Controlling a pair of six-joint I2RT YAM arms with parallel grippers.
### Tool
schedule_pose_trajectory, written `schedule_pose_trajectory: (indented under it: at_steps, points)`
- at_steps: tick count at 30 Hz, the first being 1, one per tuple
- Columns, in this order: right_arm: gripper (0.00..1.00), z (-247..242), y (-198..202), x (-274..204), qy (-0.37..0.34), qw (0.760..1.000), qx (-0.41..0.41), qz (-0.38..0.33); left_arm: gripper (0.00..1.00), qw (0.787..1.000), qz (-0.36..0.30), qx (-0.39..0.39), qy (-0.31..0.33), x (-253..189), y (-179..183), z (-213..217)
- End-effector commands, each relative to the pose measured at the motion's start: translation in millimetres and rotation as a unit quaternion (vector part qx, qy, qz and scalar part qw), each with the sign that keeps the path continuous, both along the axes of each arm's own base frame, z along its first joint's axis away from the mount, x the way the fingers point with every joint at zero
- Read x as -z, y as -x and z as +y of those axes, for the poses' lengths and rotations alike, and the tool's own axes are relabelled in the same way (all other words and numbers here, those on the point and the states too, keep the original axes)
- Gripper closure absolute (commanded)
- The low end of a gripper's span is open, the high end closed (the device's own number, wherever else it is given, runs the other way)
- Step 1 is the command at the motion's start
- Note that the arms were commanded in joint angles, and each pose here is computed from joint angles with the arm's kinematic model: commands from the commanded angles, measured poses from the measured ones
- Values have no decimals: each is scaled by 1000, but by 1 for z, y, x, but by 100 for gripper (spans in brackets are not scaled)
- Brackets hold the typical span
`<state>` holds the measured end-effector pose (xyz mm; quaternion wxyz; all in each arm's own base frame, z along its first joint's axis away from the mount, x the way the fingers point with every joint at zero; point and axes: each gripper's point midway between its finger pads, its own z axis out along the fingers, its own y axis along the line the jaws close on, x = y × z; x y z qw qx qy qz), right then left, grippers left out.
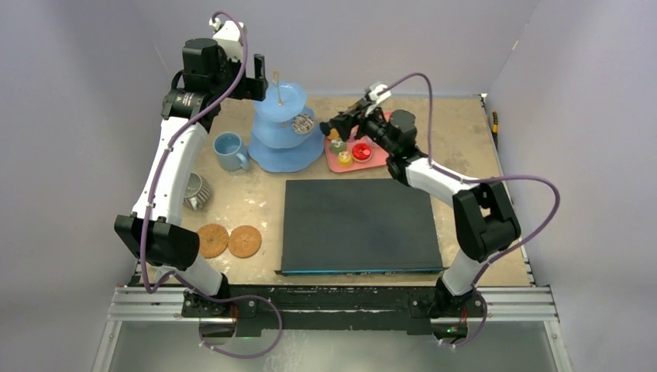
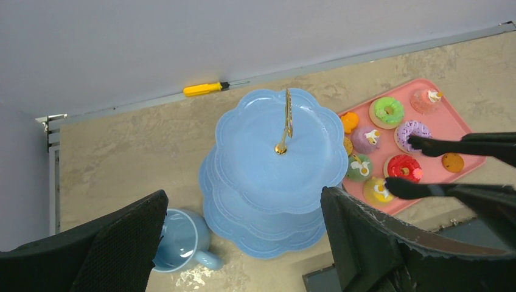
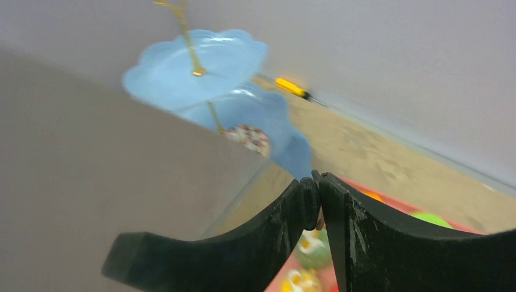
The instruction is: Serve the afternoon tea
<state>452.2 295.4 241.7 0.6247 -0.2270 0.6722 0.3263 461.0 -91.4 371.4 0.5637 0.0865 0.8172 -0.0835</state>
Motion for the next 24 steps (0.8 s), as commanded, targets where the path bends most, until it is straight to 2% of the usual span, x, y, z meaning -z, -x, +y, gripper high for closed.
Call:
schedule_pose_trajectory:
  at_steps: [1, 12, 18, 24]
  points:
    - [27, -57, -8, -11, 4, 997, 80, -15, 4, 1000, -12, 7, 1, -8, 5, 1]
    - [26, -135, -45, 28, 66, 970, 231, 22, 4, 1000, -8, 12, 8, -6, 3, -3]
    - [26, -148, -68, 47, 87, 956, 278, 35, 4, 1000, -9, 11, 8, -5, -1, -3]
    - [26, -143, -84, 69, 96, 955, 276, 49, 4, 1000, -10, 13, 9, -6, -4, -4]
